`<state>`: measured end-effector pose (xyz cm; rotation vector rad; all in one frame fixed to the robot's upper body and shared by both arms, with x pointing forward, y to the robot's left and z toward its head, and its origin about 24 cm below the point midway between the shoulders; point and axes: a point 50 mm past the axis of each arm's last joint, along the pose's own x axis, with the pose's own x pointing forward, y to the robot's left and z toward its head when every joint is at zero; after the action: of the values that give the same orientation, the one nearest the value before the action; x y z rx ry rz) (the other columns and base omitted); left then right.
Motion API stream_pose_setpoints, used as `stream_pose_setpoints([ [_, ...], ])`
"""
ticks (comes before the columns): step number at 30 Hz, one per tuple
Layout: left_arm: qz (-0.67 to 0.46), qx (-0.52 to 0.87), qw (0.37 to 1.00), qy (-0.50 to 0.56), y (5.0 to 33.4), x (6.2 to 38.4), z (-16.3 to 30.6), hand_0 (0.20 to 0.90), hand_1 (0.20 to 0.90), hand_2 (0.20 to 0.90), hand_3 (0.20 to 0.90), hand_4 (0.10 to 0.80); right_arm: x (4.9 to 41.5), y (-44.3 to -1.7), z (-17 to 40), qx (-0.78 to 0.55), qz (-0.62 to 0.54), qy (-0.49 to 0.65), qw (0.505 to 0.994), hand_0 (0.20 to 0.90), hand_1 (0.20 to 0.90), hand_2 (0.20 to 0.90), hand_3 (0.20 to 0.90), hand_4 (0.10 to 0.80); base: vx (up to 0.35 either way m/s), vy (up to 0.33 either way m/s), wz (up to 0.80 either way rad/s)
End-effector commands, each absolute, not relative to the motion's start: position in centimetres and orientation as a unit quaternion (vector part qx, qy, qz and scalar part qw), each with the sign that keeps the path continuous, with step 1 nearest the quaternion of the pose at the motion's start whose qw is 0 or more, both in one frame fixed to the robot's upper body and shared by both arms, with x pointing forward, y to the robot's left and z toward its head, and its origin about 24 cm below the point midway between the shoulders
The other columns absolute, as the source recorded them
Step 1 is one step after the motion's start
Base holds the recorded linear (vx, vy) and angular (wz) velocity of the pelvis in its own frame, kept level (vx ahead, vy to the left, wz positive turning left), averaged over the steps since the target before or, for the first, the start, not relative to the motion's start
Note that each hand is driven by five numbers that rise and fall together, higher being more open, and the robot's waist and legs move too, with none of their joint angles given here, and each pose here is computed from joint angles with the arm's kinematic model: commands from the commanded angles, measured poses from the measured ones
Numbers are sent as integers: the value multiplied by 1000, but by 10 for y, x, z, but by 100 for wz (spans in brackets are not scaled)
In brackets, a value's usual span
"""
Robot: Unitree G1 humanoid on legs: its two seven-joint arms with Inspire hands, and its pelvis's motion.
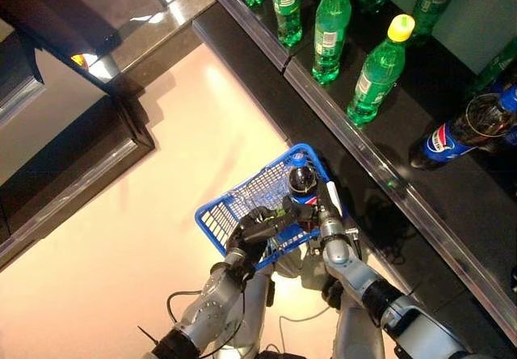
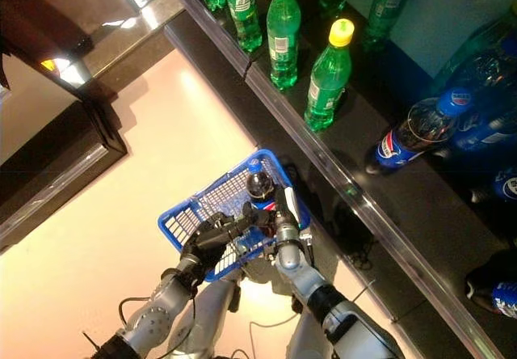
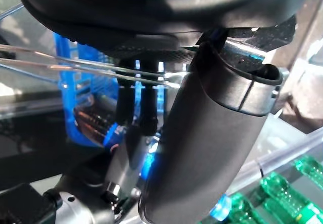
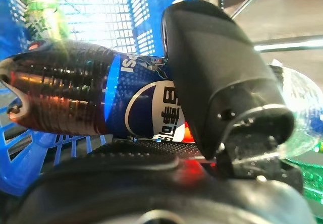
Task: Pick up the drink and place into the basket.
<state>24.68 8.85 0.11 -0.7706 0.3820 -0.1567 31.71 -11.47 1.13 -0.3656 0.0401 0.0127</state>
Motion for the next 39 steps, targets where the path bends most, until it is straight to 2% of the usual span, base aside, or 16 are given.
stream_pose_setpoints([
  [1, -242, -456, 856, -21, 52, 258, 96, 300, 300, 300, 200, 100, 343, -48, 92, -137, 104, -149, 974, 300, 300, 300, 200, 100, -13, 31, 6],
  [25, -270, -461, 845, -13, 25, 274, 107, 300, 300, 300, 200, 100, 381, -57, 91, -159, 60, -14, 985, 300, 300, 300, 200, 100, -4, 20, 5],
  [26, -271, -461, 845, -12, 25, 274, 108, 300, 300, 300, 200, 100, 382, -57, 93, -156, 60, -14, 986, 314, 314, 314, 216, 116, 0, 0, 0],
  [27, -272, -461, 845, -12, 24, 275, 109, 300, 300, 300, 200, 100, 383, -57, 95, -152, 62, -14, 986, 474, 474, 474, 403, 303, 0, 0, 0],
  [28, -272, -461, 845, -11, 24, 274, 109, 300, 300, 300, 200, 100, 383, -57, 95, -151, 62, -14, 986, 594, 594, 594, 543, 443, 0, 0, 0],
  [29, -273, -460, 844, -11, 23, 275, 111, 300, 300, 300, 200, 100, 385, -57, 99, -151, 61, -16, 986, 900, 900, 900, 900, 800, 4, -8, 3],
  [39, -273, -463, 843, -6, 15, 277, 115, 300, 300, 300, 200, 100, 389, -50, 109, -139, 71, -20, 988, 900, 900, 900, 900, 800, 0, 0, 0],
])
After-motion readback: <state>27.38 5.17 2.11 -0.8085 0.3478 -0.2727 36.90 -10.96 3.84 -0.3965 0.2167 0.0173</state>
